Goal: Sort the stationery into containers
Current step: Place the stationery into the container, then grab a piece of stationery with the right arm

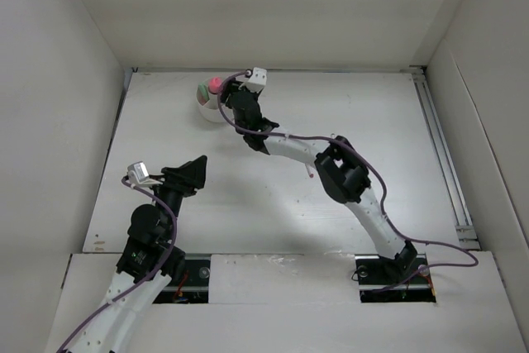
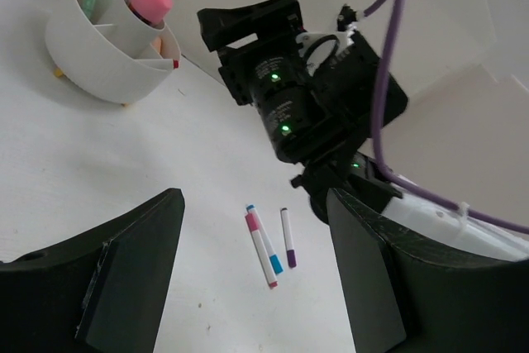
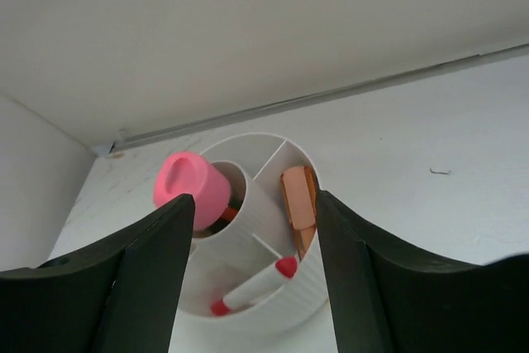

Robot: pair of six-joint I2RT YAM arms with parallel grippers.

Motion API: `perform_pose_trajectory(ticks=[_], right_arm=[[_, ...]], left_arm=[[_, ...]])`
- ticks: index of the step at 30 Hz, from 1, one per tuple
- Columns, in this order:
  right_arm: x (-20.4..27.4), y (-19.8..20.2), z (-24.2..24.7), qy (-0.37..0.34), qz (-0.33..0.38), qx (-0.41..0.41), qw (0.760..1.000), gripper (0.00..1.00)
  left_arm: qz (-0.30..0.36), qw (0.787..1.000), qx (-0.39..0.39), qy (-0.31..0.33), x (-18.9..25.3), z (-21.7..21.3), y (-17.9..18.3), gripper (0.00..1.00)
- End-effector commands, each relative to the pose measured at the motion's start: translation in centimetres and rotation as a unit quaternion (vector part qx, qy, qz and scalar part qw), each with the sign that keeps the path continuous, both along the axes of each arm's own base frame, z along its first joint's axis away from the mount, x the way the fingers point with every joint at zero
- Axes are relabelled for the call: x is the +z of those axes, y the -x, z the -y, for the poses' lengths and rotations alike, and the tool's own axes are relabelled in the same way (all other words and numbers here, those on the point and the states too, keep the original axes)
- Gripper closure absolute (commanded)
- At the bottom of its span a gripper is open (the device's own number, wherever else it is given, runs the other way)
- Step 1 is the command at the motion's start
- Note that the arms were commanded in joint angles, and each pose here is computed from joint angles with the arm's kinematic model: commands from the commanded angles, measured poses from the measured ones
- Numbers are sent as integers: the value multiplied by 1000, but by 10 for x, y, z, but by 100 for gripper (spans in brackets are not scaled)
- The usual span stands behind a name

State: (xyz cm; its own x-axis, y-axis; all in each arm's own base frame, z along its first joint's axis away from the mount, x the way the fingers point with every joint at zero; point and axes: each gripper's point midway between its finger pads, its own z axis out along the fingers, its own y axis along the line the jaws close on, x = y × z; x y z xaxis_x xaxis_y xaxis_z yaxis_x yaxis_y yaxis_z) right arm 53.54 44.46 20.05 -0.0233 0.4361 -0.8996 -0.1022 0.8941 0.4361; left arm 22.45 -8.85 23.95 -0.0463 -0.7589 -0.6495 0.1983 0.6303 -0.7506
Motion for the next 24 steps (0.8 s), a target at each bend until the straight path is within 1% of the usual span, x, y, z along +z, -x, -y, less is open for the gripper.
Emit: perform_pose_trajectory(ticks=[1,2,4,6,7,8,9,10,11,12,13,14,15,16,17,18,19,20,21,22,24], right_arm=[[108,27,14,-65,63,24,996,34],[137,38,26,-79,75,24,994,32],[144,51,39,-74,72,29,994,32],[142,72,65,-57,55,24,997,32],[137,79,72,-47,42,25,998,36],[99,78,98,-5,-8,-3,1000,40],[107,83,120,-29,-21,-20,999,48],[95,83,138,-25,-46,-35,998,53],[80,71,171,-28,-77,-61,995,60],[49,80,201,-7,-140,-80,987,66],[34,79,220,-44,-173,-96,979,76],[18,81,236,-58,-210,-98,971,80],[-14,83,281,-54,-253,-141,956,81],[-23,84,296,-59,-263,-154,951,81],[-29,85,311,-62,-270,-163,947,78],[-40,84,331,-66,-285,-176,940,73],[-52,84,338,-67,-300,-178,935,66],[-62,84,345,-54,-316,-174,931,55],[-67,81,350,-48,-326,-175,928,51],[-79,76,357,-31,-348,-172,921,43],[-89,71,360,-16,-374,-161,913,41]], left_arm=[[19,1000,-5,11,9,2,0,34],[19,1000,-5,11,9,2,0,34],[19,1000,-10,10,10,3,1,34],[25,999,-19,17,14,7,2,34],[26,999,-32,15,11,12,2,34],[28,999,-38,15,10,14,2,34],[28,999,-38,15,10,15,1,34],[25,998,-50,16,9,19,1,34],[20,998,-50,14,7,20,0,34],[17,998,-56,12,5,23,0,34],[12,998,-56,10,3,24,-2,35],[13,998,-69,8,3,28,0,35],[15,997,-69,9,4,28,-1,35],[15,997,-69,9,4,28,-1,35],[11,997,-73,7,2,30,-2,36],[11,997,-73,7,2,30,-2,36],[11,997,-78,6,2,32,-1,36],[12,996,-83,5,2,33,0,36],[17,996,-83,8,5,33,0,36],[22,996,-83,9,7,33,1,36],[22,996,-83,10,7,33,1,36]])
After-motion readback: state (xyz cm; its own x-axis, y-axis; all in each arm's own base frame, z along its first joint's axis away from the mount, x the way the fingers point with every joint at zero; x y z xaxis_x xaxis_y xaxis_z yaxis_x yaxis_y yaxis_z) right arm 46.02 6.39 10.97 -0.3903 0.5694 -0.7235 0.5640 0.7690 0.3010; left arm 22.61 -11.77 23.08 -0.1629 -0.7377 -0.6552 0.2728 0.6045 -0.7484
